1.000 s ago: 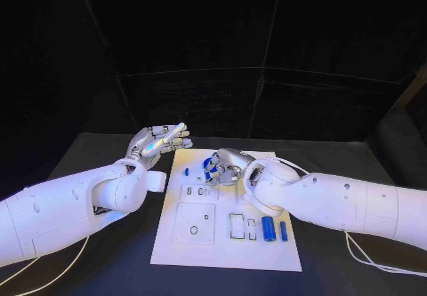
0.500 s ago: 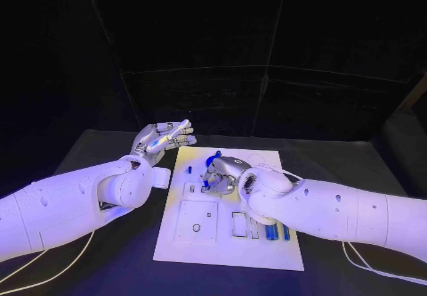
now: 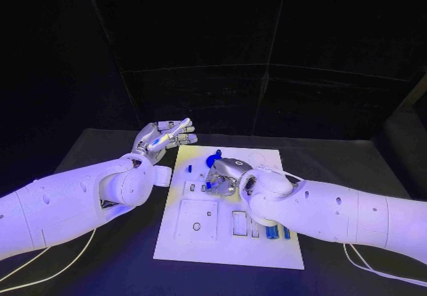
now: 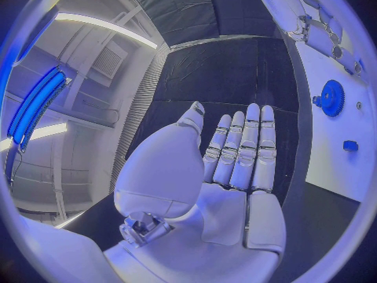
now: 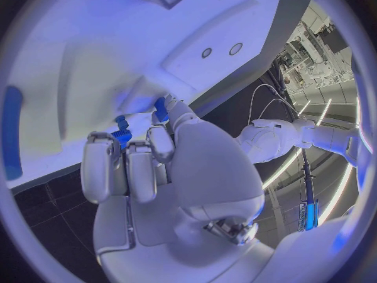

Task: Assemble the parts on the task board

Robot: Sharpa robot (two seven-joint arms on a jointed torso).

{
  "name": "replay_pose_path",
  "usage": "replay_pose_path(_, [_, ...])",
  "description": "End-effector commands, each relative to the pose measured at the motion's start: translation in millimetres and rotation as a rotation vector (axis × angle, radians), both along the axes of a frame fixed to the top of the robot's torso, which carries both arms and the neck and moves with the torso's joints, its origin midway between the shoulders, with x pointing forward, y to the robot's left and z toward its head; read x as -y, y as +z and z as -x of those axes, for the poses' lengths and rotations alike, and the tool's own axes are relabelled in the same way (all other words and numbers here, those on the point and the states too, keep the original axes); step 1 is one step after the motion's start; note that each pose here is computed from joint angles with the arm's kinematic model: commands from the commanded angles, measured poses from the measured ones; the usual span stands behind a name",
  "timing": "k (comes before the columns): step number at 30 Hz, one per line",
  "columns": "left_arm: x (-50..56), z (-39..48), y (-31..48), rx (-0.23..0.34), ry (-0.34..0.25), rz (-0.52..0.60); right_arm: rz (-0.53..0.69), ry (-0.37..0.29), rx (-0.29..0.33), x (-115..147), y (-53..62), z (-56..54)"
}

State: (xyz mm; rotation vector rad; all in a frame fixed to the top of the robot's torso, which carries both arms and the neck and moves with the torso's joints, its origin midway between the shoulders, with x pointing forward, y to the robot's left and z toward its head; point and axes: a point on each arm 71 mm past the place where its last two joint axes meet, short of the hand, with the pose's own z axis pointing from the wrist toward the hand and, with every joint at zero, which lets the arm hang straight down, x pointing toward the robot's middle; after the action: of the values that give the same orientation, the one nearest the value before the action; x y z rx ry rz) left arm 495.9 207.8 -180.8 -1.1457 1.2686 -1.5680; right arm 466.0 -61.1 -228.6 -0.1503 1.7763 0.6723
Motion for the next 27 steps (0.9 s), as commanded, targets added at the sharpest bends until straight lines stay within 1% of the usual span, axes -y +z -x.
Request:
replay_pose_path(1, [0.7, -0.4, 1.4, 0.005, -0.001, 0.003, 0.042, 0.0, -0.018, 1.8, -4.4, 1.0])
replay_pose_path(18, [0.3, -0.8, 1.1, 0.002, -0.001, 0.002, 0.065, -0.016, -0.025, 2.5, -5.0, 2.6])
replay_pose_path(27, [0.1, -1.0, 1.0, 0.002, -0.001, 0.002, 0.063, -0.03, -0.013, 2.9, -4.3, 1.9])
